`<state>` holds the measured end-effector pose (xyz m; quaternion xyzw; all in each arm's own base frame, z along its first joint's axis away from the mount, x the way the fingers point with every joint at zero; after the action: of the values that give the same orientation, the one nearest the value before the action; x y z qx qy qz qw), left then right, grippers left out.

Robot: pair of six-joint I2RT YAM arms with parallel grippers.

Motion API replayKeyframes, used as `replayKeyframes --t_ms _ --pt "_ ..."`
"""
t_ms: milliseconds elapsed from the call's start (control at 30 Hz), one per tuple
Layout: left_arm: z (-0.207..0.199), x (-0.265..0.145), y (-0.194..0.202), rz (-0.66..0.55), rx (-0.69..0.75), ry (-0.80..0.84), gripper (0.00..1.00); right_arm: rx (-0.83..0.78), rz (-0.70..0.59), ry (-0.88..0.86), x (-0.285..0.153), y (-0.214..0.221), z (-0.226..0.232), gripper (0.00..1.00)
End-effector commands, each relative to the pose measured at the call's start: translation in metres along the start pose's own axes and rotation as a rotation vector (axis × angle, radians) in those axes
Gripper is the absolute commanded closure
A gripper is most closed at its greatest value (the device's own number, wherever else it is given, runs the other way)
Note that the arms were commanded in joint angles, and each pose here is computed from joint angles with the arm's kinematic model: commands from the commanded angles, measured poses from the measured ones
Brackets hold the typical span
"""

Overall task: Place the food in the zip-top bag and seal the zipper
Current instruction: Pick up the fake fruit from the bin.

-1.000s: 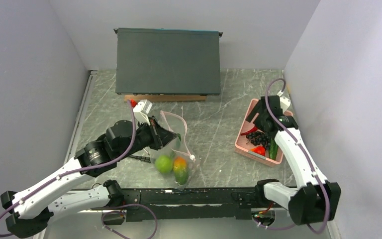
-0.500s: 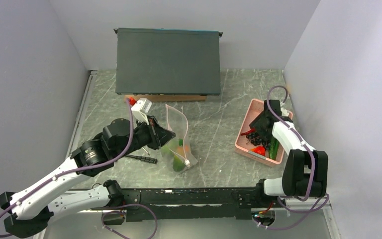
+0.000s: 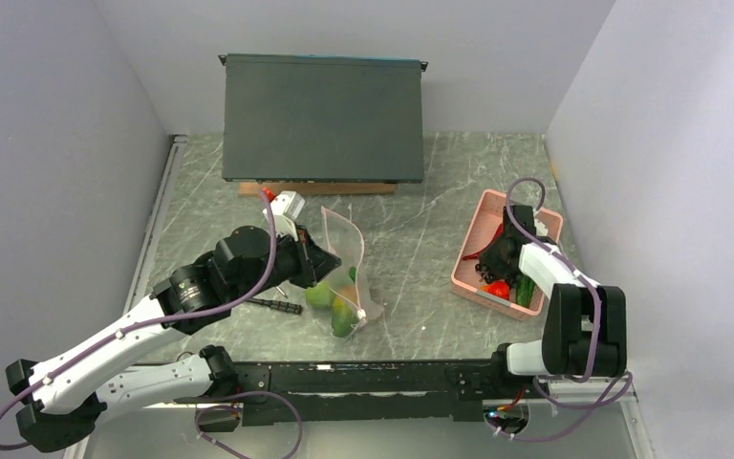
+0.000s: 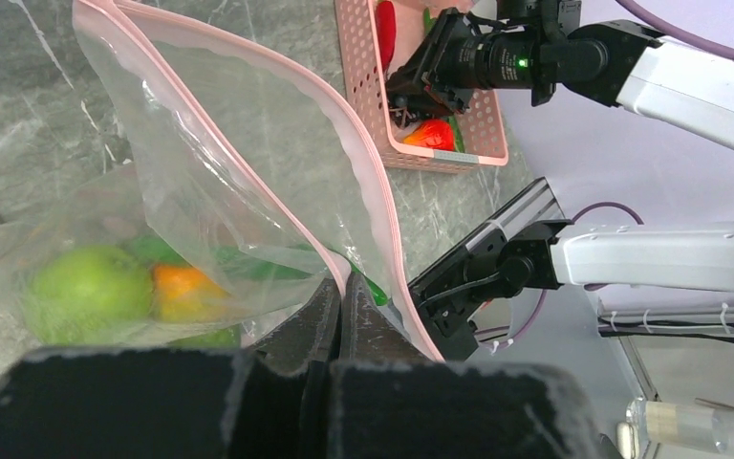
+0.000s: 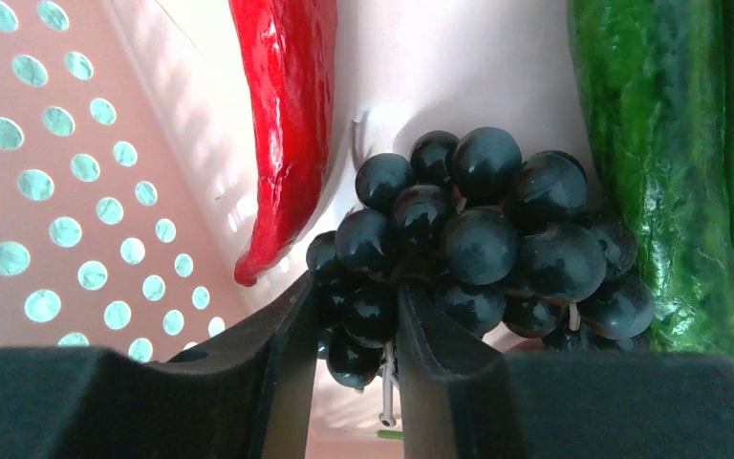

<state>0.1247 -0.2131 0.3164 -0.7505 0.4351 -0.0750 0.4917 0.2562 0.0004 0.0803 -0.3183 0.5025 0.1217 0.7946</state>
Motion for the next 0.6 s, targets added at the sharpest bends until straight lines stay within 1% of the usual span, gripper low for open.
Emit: replayKeyframes --t_ms 0,67,200,400,567 --pt "0.001 -0.003 -0.007 -0.035 0.016 -0.019 1.00 -0.027 0.006 -0.016 0.000 -0.001 0.001 0.71" --pt "0.003 -0.004 -0.008 -0.040 0.013 -0.030 1.00 -0.038 -0.017 -0.034 -0.013 -0.007 0.005 0.79" --pt "0.003 -0.006 -0.009 -0.054 0.007 -0.037 1.00 -0.043 -0.120 -0.118 -0.054 -0.025 0.016 1.00" --pt "0.000 -0.005 -0.014 -0.060 0.008 -0.034 1.00 -0.044 -0.261 -0.236 -0.116 -0.047 0.027 1.00" --pt "-0.002 -0.003 -0.015 -0.059 0.004 -0.027 1.00 -0.063 -0.299 -0.351 -0.166 -0.057 0.042 1.00"
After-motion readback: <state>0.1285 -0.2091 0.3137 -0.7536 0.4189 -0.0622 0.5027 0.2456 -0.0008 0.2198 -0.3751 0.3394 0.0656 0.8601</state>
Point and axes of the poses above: each gripper's point midway between its finger pads, its own x axis out along the fingers, its own z axis along the line the jaws close on, y = z × x, the point moved 6 cm from there along -x, back along the fingers, and after that the axes turned 6 degrees about x, right-handed, at the moved point
